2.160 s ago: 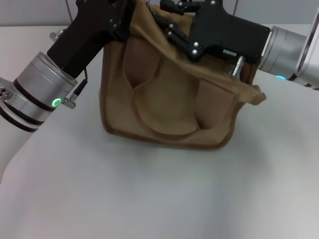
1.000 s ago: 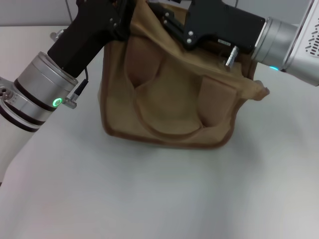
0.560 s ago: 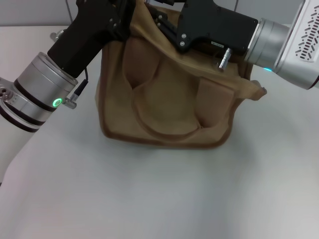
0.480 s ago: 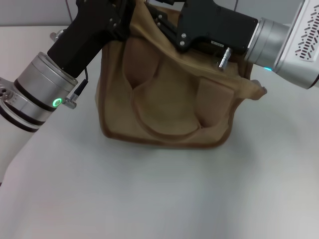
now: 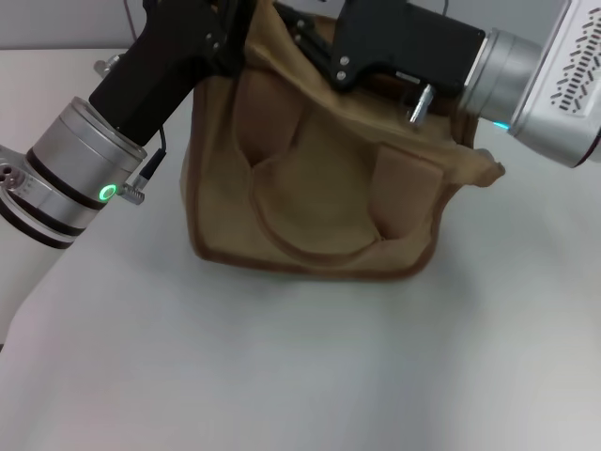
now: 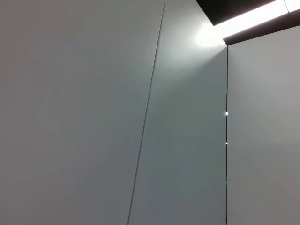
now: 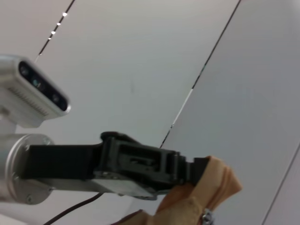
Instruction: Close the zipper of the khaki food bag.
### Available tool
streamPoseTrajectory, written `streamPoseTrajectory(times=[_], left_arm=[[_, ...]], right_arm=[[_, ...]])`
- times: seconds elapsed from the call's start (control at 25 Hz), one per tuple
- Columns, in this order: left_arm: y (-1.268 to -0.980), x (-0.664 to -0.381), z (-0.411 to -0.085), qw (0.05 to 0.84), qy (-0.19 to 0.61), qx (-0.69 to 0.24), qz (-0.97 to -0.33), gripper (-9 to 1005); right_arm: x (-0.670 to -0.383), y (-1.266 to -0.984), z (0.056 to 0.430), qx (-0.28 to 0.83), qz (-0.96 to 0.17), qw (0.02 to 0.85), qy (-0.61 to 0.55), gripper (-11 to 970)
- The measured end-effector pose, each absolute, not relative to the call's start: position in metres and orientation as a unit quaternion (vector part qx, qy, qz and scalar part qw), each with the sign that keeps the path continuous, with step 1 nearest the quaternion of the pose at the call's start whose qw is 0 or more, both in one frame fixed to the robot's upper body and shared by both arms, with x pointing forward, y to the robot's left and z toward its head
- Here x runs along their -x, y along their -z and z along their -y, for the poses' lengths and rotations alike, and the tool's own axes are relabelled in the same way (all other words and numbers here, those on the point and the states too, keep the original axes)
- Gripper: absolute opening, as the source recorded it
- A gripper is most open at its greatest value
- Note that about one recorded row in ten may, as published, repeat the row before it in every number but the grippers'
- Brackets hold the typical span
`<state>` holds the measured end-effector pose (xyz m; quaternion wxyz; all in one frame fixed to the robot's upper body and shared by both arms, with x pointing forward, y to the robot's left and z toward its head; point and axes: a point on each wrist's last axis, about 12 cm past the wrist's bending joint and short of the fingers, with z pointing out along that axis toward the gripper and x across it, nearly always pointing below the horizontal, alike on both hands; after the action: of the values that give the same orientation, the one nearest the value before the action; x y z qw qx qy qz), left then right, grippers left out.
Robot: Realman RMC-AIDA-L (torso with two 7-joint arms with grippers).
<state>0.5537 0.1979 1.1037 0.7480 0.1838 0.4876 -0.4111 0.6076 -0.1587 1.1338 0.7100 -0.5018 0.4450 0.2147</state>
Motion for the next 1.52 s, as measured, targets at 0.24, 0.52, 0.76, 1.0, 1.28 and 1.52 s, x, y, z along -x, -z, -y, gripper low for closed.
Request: streamPoseTrajectory(times=[0.24,0.52,0.76,1.0,1.28,1.52], left_arm=[[-1.1035,-0.5537,-0.1988,0.749,0.409,-0.181,-0.488,9],[-1.1034,-0.5537,-0.1989,0.750,0.409,-0.181,-0.488,9],[-1.1032,-0.5537,-0.1989,0.749,0.408,-0.181,-0.489,9],[-1.1037,-0.5543,-0.1989,0.750,0.408,-0.181,-0.488,9],[-1.1042,-0.5549,-0.1990,0.751,0.407,-0.181,-0.488,13],[-1.1041,-0.5553,-0.1988,0.750,0.407,-0.181,-0.489,24]], right_arm=[[-0.6082,-1.1330,0.1574,0.514,-0.440,0.709,-0.200,285],[-0.6100,-1.1341,0.1580,0.507,-0.440,0.716,-0.189,335],[-0.6055,-1.1321,0.1509,0.533,-0.425,0.707,-0.189,439],[-0.6058,-1.1343,0.1534,0.514,-0.429,0.719,-0.185,484],[-0.6024,-1.1324,0.1540,0.519,-0.423,0.720,-0.180,467],[-0.6007,-1.1309,0.1517,0.531,-0.414,0.719,-0.174,359]])
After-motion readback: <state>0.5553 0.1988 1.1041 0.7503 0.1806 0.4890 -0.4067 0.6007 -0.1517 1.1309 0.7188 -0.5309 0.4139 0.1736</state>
